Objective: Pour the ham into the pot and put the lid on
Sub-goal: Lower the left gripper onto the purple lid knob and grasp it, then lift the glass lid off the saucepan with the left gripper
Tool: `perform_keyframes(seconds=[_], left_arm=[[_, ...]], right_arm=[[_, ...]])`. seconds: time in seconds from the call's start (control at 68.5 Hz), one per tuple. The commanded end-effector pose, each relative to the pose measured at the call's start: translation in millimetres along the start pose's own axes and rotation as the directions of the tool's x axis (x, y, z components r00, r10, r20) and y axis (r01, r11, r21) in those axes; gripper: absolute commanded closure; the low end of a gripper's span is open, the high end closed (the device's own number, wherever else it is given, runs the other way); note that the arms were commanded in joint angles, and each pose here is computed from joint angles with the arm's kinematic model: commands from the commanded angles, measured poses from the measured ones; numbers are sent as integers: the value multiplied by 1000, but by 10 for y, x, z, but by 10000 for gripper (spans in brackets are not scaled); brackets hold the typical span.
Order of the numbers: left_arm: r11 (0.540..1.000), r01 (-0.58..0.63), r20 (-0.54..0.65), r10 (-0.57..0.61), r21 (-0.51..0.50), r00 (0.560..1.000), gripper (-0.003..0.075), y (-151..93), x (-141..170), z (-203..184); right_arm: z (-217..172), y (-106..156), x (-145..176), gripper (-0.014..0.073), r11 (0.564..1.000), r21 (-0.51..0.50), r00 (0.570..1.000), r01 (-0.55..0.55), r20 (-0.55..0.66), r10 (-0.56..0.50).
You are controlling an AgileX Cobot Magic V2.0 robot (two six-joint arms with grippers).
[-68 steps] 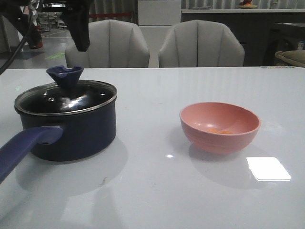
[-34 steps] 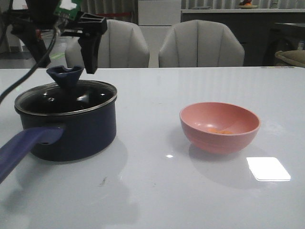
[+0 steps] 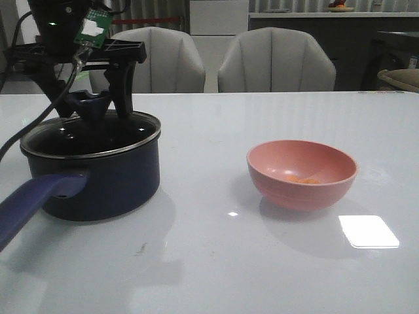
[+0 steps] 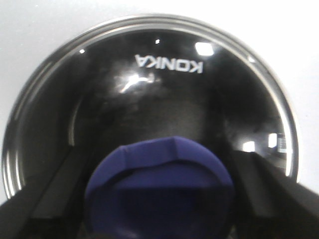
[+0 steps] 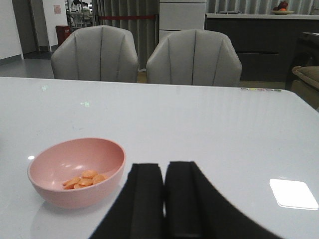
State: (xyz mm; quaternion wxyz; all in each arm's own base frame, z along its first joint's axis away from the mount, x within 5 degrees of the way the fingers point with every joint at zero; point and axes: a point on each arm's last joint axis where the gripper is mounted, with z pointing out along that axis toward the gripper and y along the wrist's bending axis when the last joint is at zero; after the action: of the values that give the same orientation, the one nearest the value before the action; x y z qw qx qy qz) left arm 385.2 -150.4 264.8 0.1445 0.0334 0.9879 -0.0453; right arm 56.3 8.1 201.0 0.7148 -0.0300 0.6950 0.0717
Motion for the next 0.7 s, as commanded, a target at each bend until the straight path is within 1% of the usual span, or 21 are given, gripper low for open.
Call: perform_keyframes(seconds=[0.0,0.044,0.117,0.263,0.336,0.438,0.497,0.555,0.584,0.599,0.613,0.657,0.672,0.687], left_arm=[[1000,7,96,-10,31,995,393,-12,-65,-288],[999,7,100,-10,32,995,455,-15,-77,-318],[999,7,115,-11,37,993,502,-24,-108,-399],[1000,-7,203,1,26,979,505,-4,-159,-716],[1000,-22,240,23,-7,971,505,40,-141,-852],[994,-88,240,100,-60,966,505,136,-97,-996],[992,-100,223,116,-83,968,505,259,-72,-1046],[991,-86,212,106,-101,971,505,409,-53,-1086],[991,-72,211,94,-110,973,505,503,-39,-1102],[991,-53,210,77,-119,975,505,599,-34,-1116],[991,-56,210,80,-119,974,505,601,-27,-1121],[991,-22,209,49,-132,977,505,778,-10,-1137],[991,-22,212,50,-132,976,505,779,-5,-1141],[990,0,211,30,-142,977,505,889,14,-1149]], right_arm=[[-24,3,-114,430,1000,1,993,13,116,-13],[-24,3,-114,430,1000,1,993,13,116,-13],[-24,3,-114,430,1000,1,993,13,116,-13],[-24,3,-114,430,1000,1,993,13,116,-13],[-24,3,-114,430,1000,1,993,13,116,-13],[-24,3,-114,430,1000,1,993,13,116,-13],[-24,3,-114,430,1000,1,993,13,116,-13],[-24,3,-114,430,1000,1,993,13,116,-13],[-24,3,-114,430,1000,1,993,13,116,-13],[-24,3,-114,430,1000,1,993,13,116,-13],[-24,3,-114,430,1000,1,993,13,116,-13],[-24,3,-114,430,1000,1,993,13,116,-13],[-24,3,-114,430,1000,1,993,13,116,-13],[-24,3,-114,430,1000,1,993,13,116,-13]])
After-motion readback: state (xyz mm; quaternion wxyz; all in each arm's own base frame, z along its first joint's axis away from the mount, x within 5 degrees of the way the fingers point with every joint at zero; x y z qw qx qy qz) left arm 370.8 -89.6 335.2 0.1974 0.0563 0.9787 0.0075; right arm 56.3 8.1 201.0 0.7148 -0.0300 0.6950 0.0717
